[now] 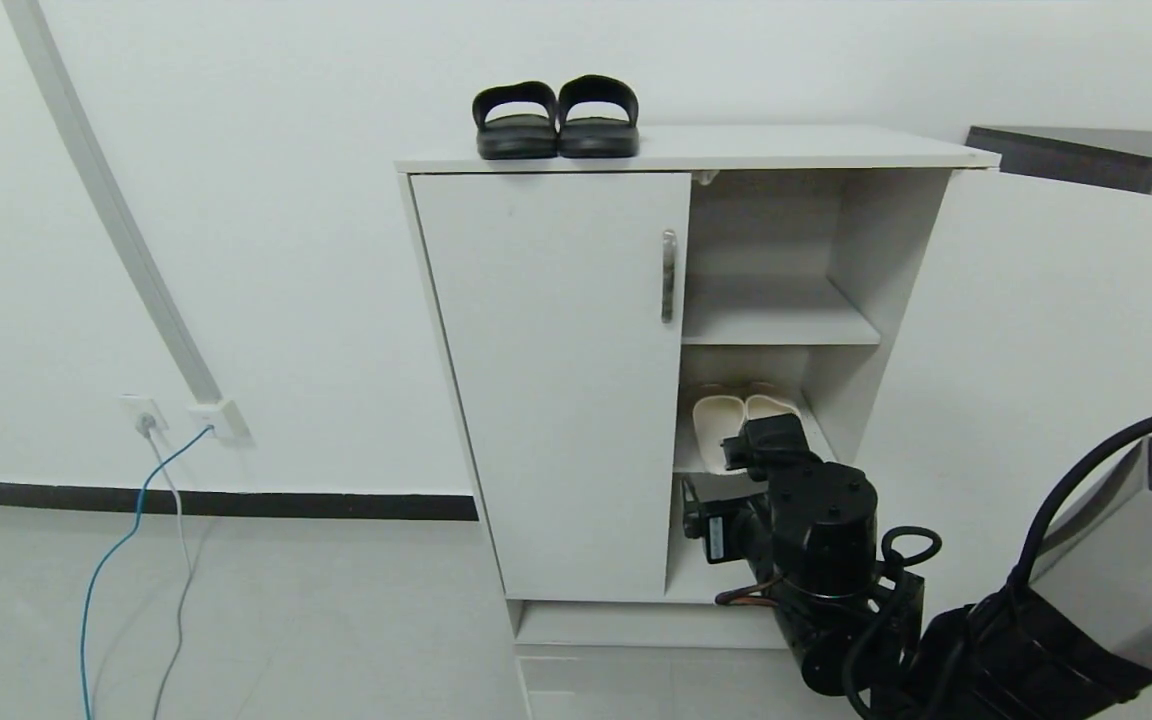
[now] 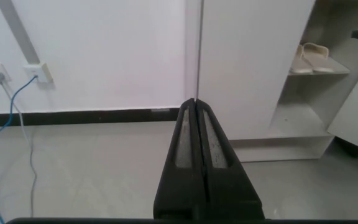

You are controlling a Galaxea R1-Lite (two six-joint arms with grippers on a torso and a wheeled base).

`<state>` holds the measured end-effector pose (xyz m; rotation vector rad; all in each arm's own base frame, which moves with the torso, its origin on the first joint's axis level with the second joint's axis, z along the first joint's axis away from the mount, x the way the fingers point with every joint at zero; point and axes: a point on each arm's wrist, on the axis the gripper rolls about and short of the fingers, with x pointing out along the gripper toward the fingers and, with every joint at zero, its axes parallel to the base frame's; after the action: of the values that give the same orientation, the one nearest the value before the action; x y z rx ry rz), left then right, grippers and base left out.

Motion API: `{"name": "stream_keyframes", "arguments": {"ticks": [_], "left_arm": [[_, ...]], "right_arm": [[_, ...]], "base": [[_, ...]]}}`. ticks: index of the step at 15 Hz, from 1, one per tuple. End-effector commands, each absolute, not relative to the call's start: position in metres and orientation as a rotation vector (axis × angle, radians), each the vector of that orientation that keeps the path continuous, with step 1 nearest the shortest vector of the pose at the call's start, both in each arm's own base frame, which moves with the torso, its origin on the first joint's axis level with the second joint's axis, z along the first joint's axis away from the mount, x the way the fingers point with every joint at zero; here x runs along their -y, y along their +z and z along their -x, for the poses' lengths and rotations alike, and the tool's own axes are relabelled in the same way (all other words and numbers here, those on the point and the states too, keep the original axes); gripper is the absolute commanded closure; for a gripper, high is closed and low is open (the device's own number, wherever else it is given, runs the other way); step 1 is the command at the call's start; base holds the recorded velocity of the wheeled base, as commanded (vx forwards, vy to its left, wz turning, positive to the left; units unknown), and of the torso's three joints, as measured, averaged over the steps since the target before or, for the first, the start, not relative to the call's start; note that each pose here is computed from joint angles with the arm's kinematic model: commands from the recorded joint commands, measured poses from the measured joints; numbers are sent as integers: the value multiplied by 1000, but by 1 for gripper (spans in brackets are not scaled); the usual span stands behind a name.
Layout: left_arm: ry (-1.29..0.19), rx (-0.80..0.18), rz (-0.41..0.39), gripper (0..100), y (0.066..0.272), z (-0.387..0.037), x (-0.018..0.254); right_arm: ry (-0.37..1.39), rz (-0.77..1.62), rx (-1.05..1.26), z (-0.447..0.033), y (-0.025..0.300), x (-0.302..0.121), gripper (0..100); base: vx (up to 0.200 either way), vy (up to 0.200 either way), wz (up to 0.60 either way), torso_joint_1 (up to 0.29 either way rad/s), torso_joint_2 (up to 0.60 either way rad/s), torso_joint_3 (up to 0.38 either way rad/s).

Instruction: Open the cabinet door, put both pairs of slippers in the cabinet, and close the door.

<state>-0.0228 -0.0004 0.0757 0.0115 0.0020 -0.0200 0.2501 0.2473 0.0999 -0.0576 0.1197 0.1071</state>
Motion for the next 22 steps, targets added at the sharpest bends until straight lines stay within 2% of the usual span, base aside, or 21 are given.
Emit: {"name": "stream_keyframes", "arguments": {"ticks": [1,3,22], "left_arm": [[-20,-3,-11,100,76,23,0],[-20,-1,-11,100,76,23,0],[-20,-3,-11,100,76,23,0]], "right_arm": [[108,62,-125,-249,98,-247,0],[107,63,-126,-250,98,-247,0],[102,93,-111,-247,95,-237,0]], "base": [[0,200,0,2,2,2],[0,200,0,2,2,7],[0,0,0,0,0,0]]}}
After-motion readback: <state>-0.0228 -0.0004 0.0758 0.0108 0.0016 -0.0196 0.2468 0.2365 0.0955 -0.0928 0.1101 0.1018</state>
